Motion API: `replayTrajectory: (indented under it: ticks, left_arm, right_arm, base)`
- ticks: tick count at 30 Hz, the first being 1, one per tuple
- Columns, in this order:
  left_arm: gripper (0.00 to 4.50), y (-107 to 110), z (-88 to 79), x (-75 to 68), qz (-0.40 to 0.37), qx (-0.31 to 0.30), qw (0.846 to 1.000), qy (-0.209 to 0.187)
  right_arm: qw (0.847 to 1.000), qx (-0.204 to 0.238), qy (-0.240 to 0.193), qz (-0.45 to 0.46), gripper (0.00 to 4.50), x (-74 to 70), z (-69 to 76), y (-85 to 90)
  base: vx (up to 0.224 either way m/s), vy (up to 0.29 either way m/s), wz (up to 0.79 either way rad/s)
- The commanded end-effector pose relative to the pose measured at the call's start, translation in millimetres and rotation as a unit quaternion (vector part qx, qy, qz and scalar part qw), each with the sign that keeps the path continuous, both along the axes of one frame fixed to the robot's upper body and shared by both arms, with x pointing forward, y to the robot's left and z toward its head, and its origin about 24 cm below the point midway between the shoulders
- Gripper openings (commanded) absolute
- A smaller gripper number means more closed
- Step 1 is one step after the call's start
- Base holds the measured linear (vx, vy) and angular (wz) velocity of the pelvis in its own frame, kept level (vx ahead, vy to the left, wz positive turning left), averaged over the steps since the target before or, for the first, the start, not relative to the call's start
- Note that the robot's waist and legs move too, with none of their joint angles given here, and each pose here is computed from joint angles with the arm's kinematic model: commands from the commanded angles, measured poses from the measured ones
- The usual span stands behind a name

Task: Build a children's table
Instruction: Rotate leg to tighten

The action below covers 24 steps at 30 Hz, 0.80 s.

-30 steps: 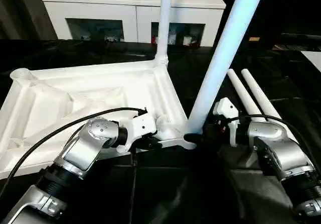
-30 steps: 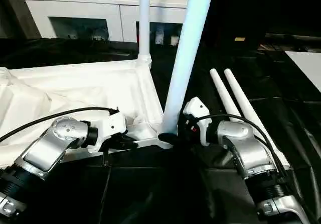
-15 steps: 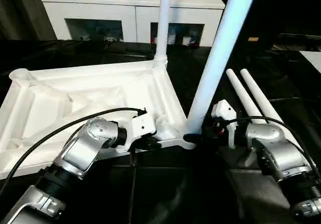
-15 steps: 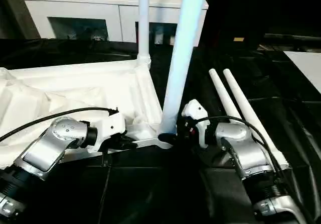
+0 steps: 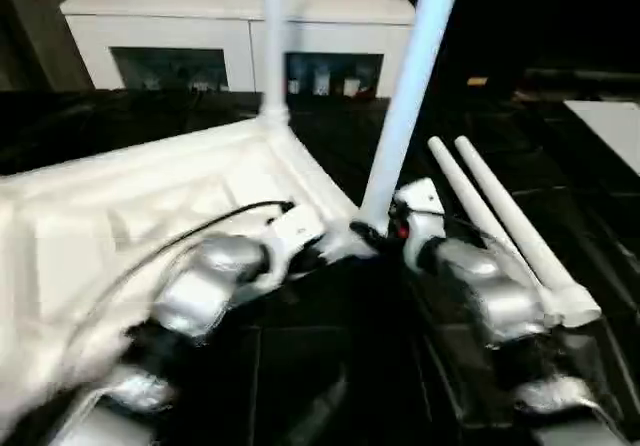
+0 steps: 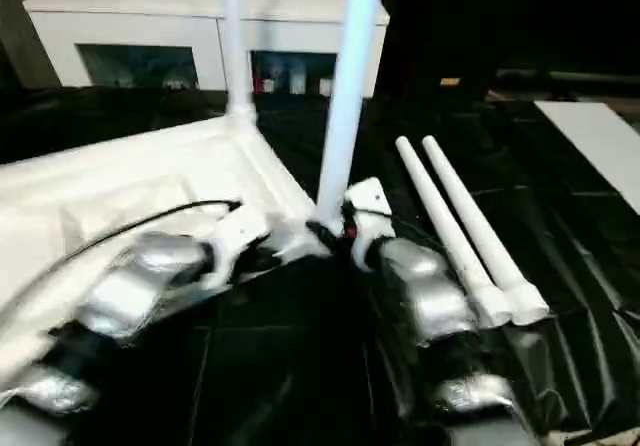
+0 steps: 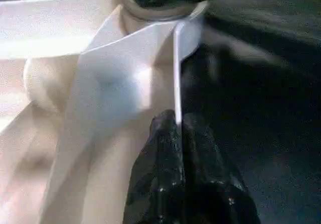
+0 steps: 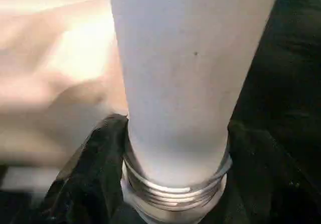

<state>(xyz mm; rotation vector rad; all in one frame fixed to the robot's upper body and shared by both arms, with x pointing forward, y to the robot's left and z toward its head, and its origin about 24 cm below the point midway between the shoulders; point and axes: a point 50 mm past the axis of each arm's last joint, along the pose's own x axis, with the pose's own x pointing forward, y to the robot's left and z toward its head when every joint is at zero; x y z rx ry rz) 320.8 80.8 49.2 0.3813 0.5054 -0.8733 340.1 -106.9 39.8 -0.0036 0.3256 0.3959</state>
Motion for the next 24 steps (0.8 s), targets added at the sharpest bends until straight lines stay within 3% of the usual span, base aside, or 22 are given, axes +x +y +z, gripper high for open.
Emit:
replayTrajectory:
  ticks: [1, 2, 5, 8, 10, 18, 21, 24]
  left_arm:
    - [0.0, -14.0, 7.5, 6.0, 0.037, -0.008, 0.999, -0.021]
    - [0.0, -21.5, 6.1, 6.6, 0.04, -0.009, 0.999, -0.027]
    - [0.0, -25.8, 6.3, 8.1, 0.039, -0.007, 0.998, -0.04]
    - [0.0, -21.3, 7.9, 6.6, 0.017, 0.005, 0.998, -0.052]
    - [0.0, -17.3, 7.3, 5.4, 0.008, 0.018, 0.998, -0.054]
    - [0.0, 2.4, 8.5, -1.9, -0.028, 0.032, 0.998, -0.055]
    - [0.0, 16.0, 7.2, -10.3, -0.069, 0.036, 0.996, -0.045]
    - [0.0, 25.6, 7.6, -23.0, -0.135, 0.025, 0.99, -0.029]
  right_arm:
    - [0.993, -0.039, 0.074, -0.082, 2.67, -6.6, -30.2, -9.6]
    - [0.994, -0.043, 0.067, -0.076, 2.67, -2.6, -27.1, 4.5]
    - [0.995, -0.053, 0.044, -0.072, 2.67, 3.7, -19.8, 18.1]
    - [0.998, 0.012, 0.024, -0.057, 2.67, 6.8, -8.5, 23.9]
    - [0.998, 0.018, 0.007, -0.051, 3.22, 8.4, -2.5, 23.7]
    - [0.998, -0.011, -0.053, -0.031, 3.89, 11.0, 20.7, -3.4]
    - [0.997, -0.033, -0.057, 0.05, 4.01, -0.1, 25.3, -18.8]
    - [0.985, -0.031, -0.056, 0.158, 4.01, -18.0, 29.3, -30.4]
  base:
    - [0.0, 0.0, 0.0]
    - [0.0, 0.0, 0.0]
    - [0.0, 0.0, 0.0]
    - [0.0, 0.0, 0.0]
    - [0.0, 0.0, 0.0]
    - [0.0, 0.0, 0.0]
    - [0.0, 0.0, 0.0]
    - [0.057, -0.001, 0.03]
